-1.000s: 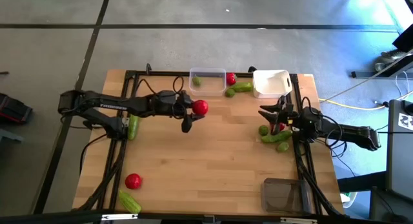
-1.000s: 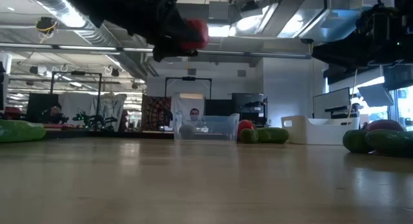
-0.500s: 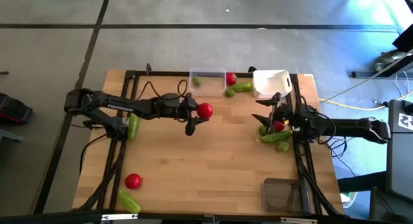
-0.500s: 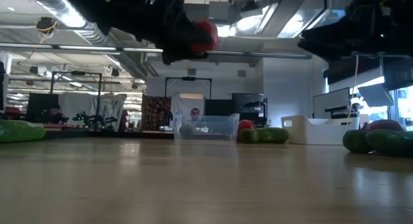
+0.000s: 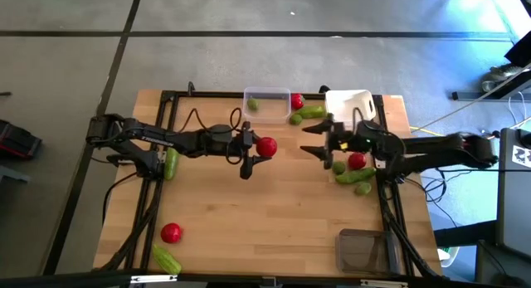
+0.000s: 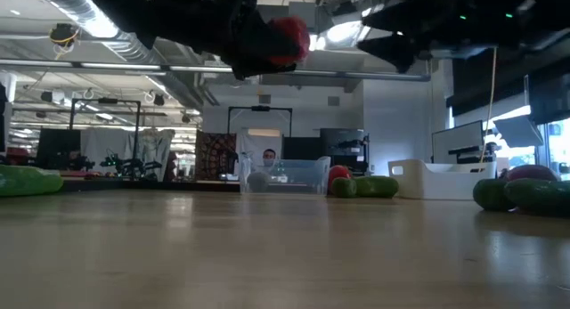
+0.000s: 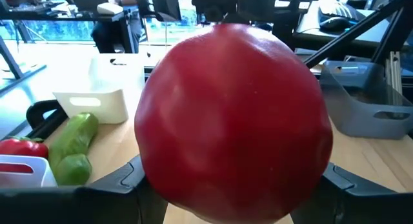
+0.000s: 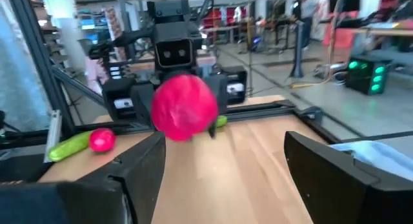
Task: Sort produce into baskets
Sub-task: Put the red tomato into the white bin
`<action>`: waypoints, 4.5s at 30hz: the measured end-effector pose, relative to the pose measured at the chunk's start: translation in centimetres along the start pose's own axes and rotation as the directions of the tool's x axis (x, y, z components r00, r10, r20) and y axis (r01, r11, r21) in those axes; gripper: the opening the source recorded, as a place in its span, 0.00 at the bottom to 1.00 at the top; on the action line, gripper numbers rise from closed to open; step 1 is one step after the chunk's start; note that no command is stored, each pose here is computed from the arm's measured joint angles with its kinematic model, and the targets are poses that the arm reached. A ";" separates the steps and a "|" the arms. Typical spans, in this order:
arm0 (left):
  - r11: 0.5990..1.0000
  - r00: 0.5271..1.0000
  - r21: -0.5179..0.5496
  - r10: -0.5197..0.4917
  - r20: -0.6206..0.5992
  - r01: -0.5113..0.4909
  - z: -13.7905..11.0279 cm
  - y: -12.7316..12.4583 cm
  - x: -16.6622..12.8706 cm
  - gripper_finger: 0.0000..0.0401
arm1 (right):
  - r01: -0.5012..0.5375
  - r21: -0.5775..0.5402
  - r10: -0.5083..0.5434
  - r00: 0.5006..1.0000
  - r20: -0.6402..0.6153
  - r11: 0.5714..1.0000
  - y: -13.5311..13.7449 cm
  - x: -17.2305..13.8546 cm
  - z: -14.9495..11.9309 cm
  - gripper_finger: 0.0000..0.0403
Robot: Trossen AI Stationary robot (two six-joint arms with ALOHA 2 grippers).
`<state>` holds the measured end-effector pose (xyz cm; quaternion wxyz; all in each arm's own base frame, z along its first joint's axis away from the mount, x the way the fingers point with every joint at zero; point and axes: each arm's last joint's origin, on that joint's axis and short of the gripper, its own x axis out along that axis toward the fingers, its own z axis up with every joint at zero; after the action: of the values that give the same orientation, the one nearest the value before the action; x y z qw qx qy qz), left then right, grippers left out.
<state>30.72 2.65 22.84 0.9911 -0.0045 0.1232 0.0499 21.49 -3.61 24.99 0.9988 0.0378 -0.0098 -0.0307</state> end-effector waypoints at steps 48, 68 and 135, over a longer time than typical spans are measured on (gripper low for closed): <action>1.000 1.000 0.002 -0.013 -0.010 0.013 -0.2 -0.3 0.0 0.60 | -0.144 0.086 0.156 0.975 -0.158 0.986 0.9 11.8 -0.2 0.74; 1.000 1.000 -0.003 -0.005 -0.005 0.005 0.0 -0.3 0.0 0.60 | -0.072 0.200 0.103 0.984 -0.146 0.977 0.7 12.1 0.5 0.74; 1.000 0.997 -0.015 0.010 -0.070 -0.011 0.9 0.5 -2.3 0.72 | 0.208 -0.075 -0.221 0.919 -0.327 0.975 0.5 5.7 4.7 0.64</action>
<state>28.70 2.98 24.29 0.9858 -0.0134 0.1576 0.0561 27.14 -3.82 29.80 0.9771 0.0241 0.1641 -0.1334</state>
